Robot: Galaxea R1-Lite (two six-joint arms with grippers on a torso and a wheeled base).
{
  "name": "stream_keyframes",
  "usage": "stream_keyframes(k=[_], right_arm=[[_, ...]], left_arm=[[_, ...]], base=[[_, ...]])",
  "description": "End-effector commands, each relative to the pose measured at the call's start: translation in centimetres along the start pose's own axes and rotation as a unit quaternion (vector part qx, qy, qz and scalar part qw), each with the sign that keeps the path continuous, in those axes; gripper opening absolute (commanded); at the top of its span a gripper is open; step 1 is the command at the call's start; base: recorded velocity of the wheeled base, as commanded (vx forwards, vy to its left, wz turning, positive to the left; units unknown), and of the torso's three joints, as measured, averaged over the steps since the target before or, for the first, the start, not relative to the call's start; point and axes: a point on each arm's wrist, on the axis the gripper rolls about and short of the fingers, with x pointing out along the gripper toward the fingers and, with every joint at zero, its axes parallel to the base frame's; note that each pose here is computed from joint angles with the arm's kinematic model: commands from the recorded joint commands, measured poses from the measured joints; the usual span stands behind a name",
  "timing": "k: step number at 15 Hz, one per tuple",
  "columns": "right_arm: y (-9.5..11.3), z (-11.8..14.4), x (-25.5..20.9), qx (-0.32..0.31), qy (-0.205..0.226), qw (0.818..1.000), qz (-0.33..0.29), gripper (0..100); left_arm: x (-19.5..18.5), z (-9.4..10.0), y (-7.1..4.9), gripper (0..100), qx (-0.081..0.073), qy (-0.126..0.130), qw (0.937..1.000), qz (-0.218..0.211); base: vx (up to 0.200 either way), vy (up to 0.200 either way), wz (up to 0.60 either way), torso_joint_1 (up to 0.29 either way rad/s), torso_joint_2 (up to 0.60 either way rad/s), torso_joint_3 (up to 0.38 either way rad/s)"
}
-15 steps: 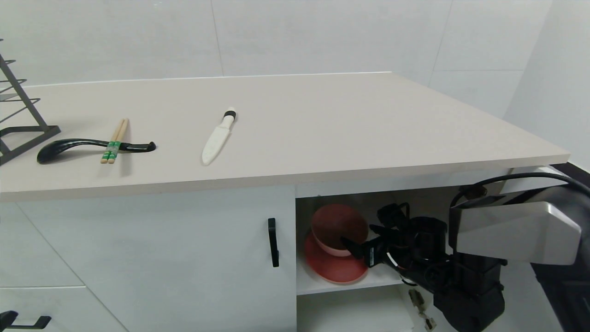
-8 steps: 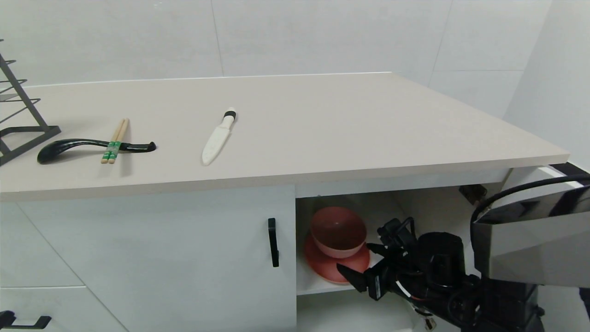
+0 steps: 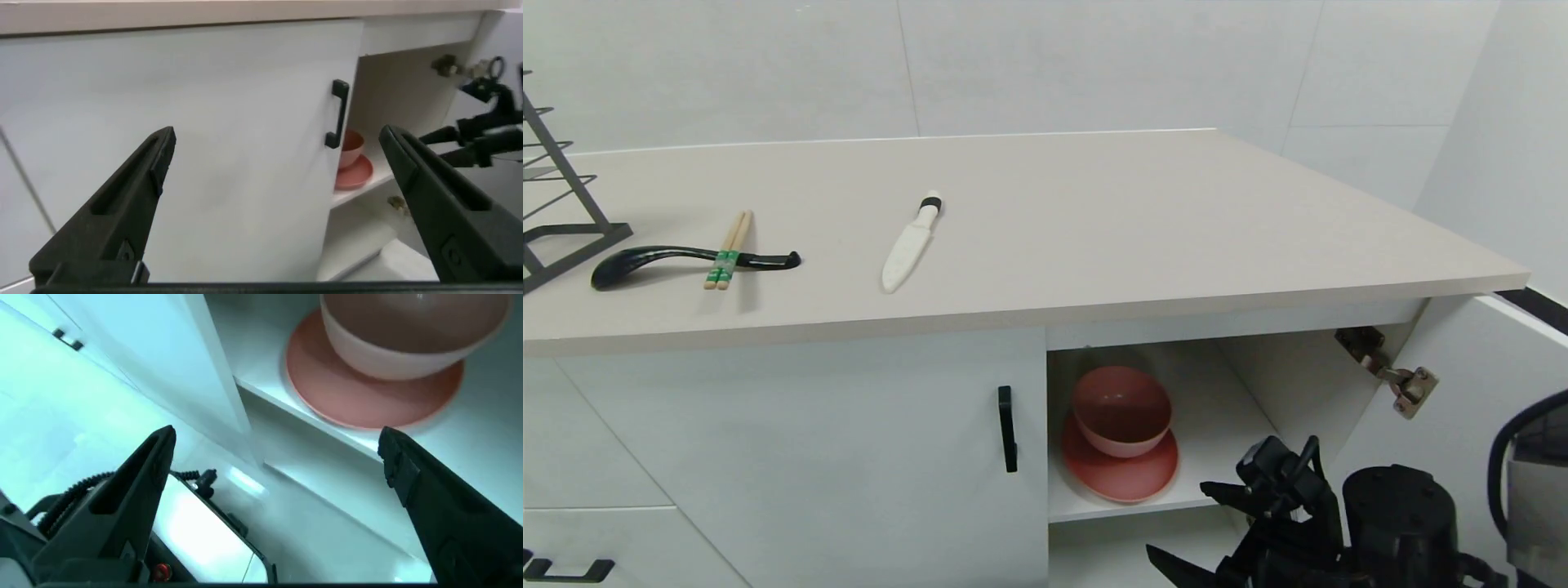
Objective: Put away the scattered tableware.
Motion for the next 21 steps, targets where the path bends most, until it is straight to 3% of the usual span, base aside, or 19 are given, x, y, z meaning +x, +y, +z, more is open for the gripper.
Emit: stream_keyframes(k=[1,4,5,6,11,13,14,15,17,18,19,21], right_arm=[[0.5,1.8,-1.7,-0.007,-0.053,0.999,0.007,100],[1.0,4.2,-4.2,-0.017,-0.133,0.991,0.013,100],[1.0,4.2,-4.2,-0.017,-0.133,0.991,0.013,100],[1.2,5.6,-6.1,-0.019,-0.187,0.982,0.005,100],[1.2,6.1,-7.0,-0.018,-0.213,0.977,-0.009,100],[1.3,6.1,-7.0,-0.016,-0.214,0.977,-0.009,100],[1.2,6.2,-7.0,-0.015,-0.214,0.977,-0.009,100],[1.1,6.2,-7.1,-0.015,-0.216,0.976,-0.011,100],[0.8,6.4,-7.4,-0.013,-0.224,0.974,-0.021,100],[0.6,6.6,-7.7,-0.012,-0.232,0.972,-0.028,100],[0.5,6.7,-7.9,-0.011,-0.238,0.971,-0.030,100],[0.3,6.9,-8.3,-0.009,-0.248,0.968,-0.036,100]], left_arm=[[-0.1,0.0,0.0,100,-0.003,-0.006,0.9992,0.040],[-0.1,0.0,-0.1,100,-0.014,-0.019,0.9950,0.097],[-0.1,0.0,-0.1,100,-0.014,-0.019,0.9950,0.097],[-0.3,-0.2,-0.1,100,-0.022,-0.020,0.9929,0.115],[-1.1,-1.7,-0.2,100,-0.037,0.010,0.9882,0.148],[-1.2,-1.7,0.0,100,-0.042,0.005,0.9794,0.197],[-1.2,-1.7,0.1,100,-0.058,0.000,0.9769,0.206],[-1.2,-1.6,0.0,100,-0.067,-0.007,0.9771,0.202],[-1.1,-1.6,0.0,100,-0.064,-0.005,0.9806,0.185],[-1.1,-1.6,-0.2,100,-0.067,0.001,0.9874,0.143],[-1.1,-1.8,-0.3,100,-0.070,0.012,0.9893,0.127],[-1.1,-2.4,-0.3,100,-0.077,0.040,0.9875,0.131]], base=[[0.000,0.000,0.00,0.000,0.00,0.000],[0.000,0.000,0.00,0.000,0.00,0.000],[0.000,0.000,0.00,0.000,0.00,0.000],[0.000,0.000,0.00,0.000,0.00,0.000],[0.000,0.000,0.00,0.000,0.00,0.000],[0.000,0.000,0.00,0.000,0.00,0.000],[0.000,0.000,0.00,0.000,0.00,0.000],[0.000,0.000,0.00,0.000,0.00,0.000],[0.000,0.000,0.00,0.000,0.00,0.000],[0.000,0.000,0.00,0.000,0.00,0.000],[0.000,0.000,0.00,0.000,0.00,0.000],[0.000,0.000,0.00,0.000,0.00,0.000]])
